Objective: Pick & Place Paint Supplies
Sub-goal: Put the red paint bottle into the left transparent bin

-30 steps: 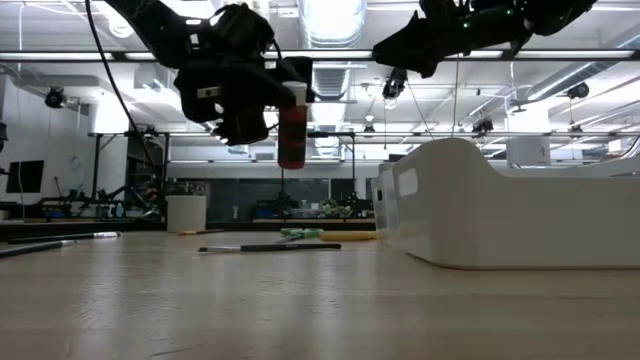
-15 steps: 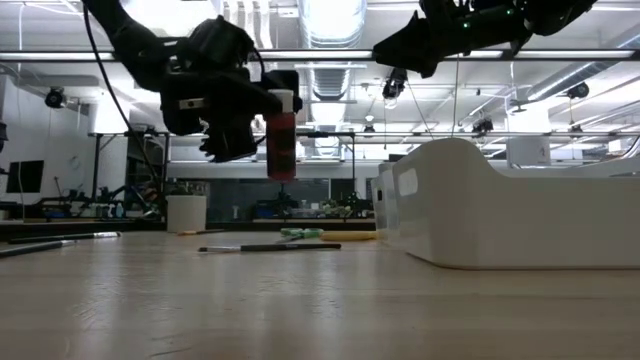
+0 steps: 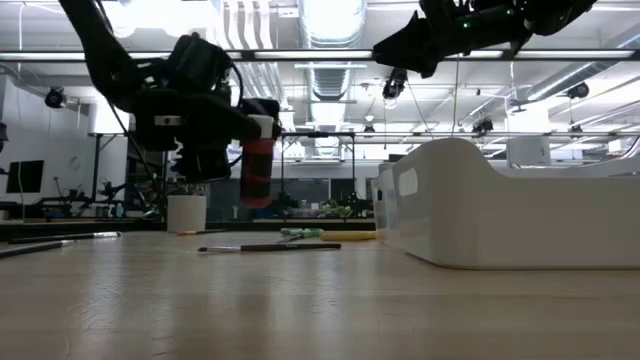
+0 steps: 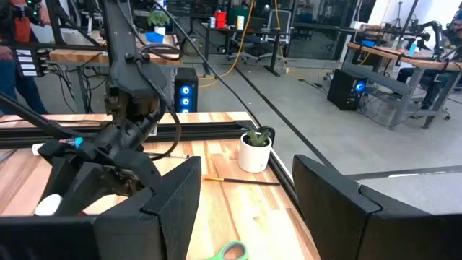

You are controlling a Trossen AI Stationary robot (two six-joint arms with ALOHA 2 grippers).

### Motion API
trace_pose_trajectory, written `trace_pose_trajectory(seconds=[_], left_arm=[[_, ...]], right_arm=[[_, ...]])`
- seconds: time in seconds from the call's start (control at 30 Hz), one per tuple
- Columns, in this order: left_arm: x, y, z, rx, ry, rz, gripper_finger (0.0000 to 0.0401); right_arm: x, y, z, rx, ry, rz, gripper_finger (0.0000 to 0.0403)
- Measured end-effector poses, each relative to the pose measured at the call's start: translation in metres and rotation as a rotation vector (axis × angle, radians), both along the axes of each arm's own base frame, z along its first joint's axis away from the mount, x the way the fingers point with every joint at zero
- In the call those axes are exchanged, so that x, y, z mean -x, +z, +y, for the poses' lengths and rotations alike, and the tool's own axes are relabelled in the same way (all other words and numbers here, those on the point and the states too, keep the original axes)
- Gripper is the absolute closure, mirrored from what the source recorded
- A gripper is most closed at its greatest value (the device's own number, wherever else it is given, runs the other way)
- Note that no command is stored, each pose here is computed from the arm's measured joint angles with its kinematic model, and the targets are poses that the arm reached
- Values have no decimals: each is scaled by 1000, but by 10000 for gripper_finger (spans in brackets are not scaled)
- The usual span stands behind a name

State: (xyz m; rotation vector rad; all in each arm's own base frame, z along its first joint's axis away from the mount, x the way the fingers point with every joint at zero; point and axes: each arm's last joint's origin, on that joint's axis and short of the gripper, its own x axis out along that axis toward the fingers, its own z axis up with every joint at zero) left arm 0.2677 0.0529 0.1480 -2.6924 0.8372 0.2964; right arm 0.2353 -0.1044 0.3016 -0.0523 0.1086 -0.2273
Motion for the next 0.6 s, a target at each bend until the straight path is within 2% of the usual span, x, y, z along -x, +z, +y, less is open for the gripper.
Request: trace_pose_trajectory(seconds=[0.6], left_arm=[[24,-19,9,57,95,56,282]], right_arm=[[0,0,0,0,0,0,186]])
